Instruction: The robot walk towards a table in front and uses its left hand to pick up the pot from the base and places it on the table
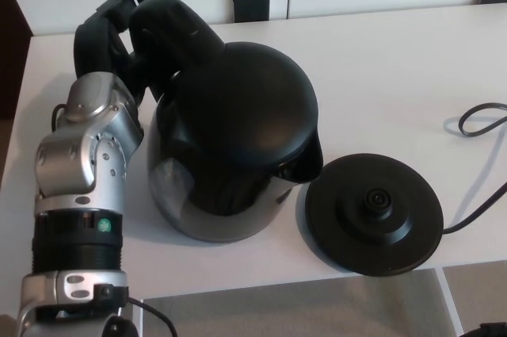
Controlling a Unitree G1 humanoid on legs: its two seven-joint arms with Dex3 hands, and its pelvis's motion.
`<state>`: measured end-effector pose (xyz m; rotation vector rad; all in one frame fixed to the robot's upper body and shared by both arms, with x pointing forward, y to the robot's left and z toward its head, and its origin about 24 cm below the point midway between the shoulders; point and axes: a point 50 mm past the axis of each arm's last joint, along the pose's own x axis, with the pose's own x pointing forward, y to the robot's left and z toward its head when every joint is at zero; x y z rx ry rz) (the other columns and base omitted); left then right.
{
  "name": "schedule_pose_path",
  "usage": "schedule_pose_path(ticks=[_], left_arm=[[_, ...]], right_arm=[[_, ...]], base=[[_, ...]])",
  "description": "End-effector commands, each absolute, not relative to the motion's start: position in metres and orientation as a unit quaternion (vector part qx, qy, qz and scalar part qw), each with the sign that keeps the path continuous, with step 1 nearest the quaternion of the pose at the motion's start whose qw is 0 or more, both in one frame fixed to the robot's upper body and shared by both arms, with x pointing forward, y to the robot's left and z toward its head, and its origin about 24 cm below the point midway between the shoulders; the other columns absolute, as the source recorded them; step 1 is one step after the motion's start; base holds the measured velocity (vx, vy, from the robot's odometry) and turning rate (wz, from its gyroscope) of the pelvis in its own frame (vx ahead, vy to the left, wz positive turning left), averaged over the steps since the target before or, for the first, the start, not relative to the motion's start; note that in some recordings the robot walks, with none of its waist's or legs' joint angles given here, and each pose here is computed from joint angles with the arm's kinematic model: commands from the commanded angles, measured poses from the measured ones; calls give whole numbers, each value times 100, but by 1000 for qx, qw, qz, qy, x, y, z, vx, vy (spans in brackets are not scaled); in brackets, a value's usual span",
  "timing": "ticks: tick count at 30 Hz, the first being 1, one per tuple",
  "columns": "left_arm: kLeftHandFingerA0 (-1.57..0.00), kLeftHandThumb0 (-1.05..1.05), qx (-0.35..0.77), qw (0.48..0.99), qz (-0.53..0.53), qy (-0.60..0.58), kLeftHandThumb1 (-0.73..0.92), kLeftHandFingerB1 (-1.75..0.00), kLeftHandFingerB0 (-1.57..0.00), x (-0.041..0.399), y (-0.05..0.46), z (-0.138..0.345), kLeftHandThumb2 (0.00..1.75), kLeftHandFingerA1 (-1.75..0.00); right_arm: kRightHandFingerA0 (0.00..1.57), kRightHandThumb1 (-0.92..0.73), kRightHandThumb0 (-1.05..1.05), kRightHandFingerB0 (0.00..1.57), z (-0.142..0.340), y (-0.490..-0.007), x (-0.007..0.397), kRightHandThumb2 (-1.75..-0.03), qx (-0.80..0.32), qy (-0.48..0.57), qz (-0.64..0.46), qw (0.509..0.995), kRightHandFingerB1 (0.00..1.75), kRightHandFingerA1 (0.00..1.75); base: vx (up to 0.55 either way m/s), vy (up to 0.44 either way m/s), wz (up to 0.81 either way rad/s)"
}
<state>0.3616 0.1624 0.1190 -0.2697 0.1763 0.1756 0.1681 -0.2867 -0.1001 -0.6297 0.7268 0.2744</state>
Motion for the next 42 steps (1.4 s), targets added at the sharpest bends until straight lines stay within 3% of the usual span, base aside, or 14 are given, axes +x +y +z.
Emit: schedule_pose_path(ticks=[1,4,12,13,14,15,20,21,22,25,26,36,42], left_arm=[[-79,-9,-117,988,87,47,74,-124,-62,363,168,126,78,-172],[-86,-4,-107,989,83,50,80,-122,-65,363,169,122,69,-162],[-84,-8,-87,992,71,55,81,-105,-62,362,169,111,69,-155],[-81,-8,-76,993,71,55,79,-72,-72,363,169,110,64,-128],[-81,-8,-64,994,72,56,79,-72,-72,363,170,110,64,-128],[-94,-13,-51,994,73,57,78,-48,-64,363,170,110,63,-88],[-94,-13,-34,995,73,56,78,-48,-64,364,171,109,63,-88],[0,-30,5,997,41,61,54,-20,0,362,174,110,60,-14],[0,-30,63,995,-7,75,54,-20,0,357,177,110,60,-14],[0,-30,66,995,-10,76,54,-20,0,357,178,110,60,-14],[0,-54,90,993,-15,71,34,-3,0,356,182,111,65,-1],[0,-45,131,986,-36,96,31,-5,0,350,214,114,63,-3],[0,-51,140,982,-62,109,34,0,0,349,220,121,64,0]], right_arm=[[81,-53,-88,69,-97,-293,169,-57,-314,351,132,872,50,59],[81,-52,-89,71,-97,-293,169,-57,-315,352,131,872,51,59],[81,-53,-90,72,-94,-294,174,-57,-316,343,131,875,52,60],[82,-53,-90,72,-93,-294,175,-57,-316,342,131,875,52,60],[82,-53,-90,72,-93,-294,176,-57,-316,340,132,876,52,60],[83,-53,-90,72,-92,-294,177,-57,-317,339,132,876,52,61],[83,-53,-90,72,-91,-294,178,-57,-318,337,132,876,52,61],[81,-52,-90,72,-90,-295,179,-57,-317,338,131,876,52,60],[81,-52,-90,72,-90,-295,181,-57,-316,340,130,876,52,60],[81,-52,-90,72,-90,-295,181,-57,-316,340,130,876,52,60],[79,-52,-89,72,-90,-295,181,-57,-316,339,130,876,52,60],[79,-52,-89,73,-89,-296,181,-57,-312,341,128,878,51,59],[80,-52,-89,73,-88,-298,180,-57,-309,339,124,880,51,59]], base=[[0,0,0],[0,0,0],[0,0,0],[0,0,0],[0,0,0],[0,0,0],[0,0,0],[0,0,0],[0,0,0],[0,0,0],[0,0,0],[0,0,0],[0,0,0]])
